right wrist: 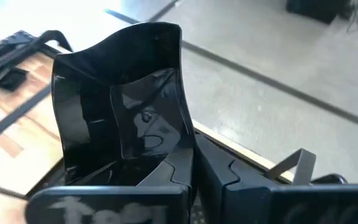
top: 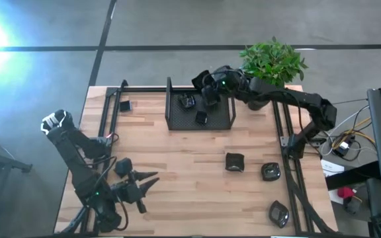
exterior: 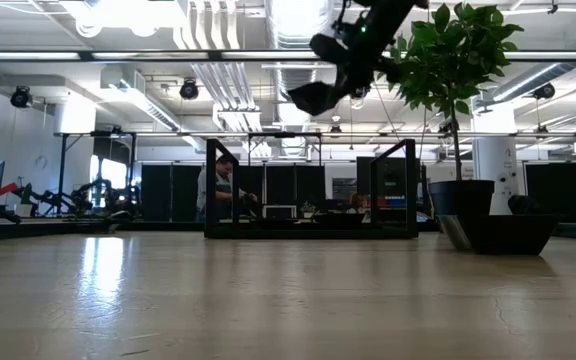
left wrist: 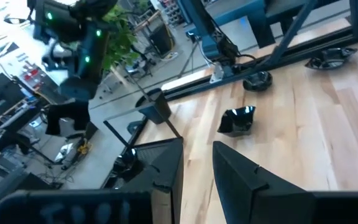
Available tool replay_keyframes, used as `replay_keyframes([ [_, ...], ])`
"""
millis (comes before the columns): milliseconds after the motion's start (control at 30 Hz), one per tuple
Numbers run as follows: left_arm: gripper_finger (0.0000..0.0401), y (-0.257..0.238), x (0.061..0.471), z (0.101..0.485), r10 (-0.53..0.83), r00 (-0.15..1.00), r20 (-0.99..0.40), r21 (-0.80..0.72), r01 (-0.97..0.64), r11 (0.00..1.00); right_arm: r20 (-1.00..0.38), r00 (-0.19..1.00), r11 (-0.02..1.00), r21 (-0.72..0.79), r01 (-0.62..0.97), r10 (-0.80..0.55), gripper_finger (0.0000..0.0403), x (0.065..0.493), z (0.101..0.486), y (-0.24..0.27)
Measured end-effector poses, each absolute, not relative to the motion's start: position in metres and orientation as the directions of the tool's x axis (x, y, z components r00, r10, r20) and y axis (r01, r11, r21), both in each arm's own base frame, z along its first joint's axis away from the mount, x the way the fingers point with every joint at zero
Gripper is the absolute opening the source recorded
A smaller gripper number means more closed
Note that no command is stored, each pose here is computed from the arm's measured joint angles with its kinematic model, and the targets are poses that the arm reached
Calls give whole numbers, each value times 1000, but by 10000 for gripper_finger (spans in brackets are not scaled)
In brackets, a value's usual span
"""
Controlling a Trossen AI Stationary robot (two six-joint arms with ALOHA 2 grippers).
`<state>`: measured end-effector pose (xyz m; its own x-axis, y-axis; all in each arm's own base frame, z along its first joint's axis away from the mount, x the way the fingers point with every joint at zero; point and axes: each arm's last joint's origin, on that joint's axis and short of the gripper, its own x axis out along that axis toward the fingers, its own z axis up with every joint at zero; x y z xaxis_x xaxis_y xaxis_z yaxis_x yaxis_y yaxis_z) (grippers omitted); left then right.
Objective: Pick & Place Mini shaped plates
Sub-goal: Stack the black distorted square plate on top of the black distorted square plate on the shelf
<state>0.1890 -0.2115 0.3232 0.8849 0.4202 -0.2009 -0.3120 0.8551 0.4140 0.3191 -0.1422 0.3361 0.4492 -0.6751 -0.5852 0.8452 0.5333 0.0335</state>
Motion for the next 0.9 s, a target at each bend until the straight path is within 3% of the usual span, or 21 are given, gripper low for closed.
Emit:
replay_keyframes([
  [900,83,-211,189,323,430,882,-192,467,-303,831,-772,231,338,22,941,-592,8,320,262,-211],
])
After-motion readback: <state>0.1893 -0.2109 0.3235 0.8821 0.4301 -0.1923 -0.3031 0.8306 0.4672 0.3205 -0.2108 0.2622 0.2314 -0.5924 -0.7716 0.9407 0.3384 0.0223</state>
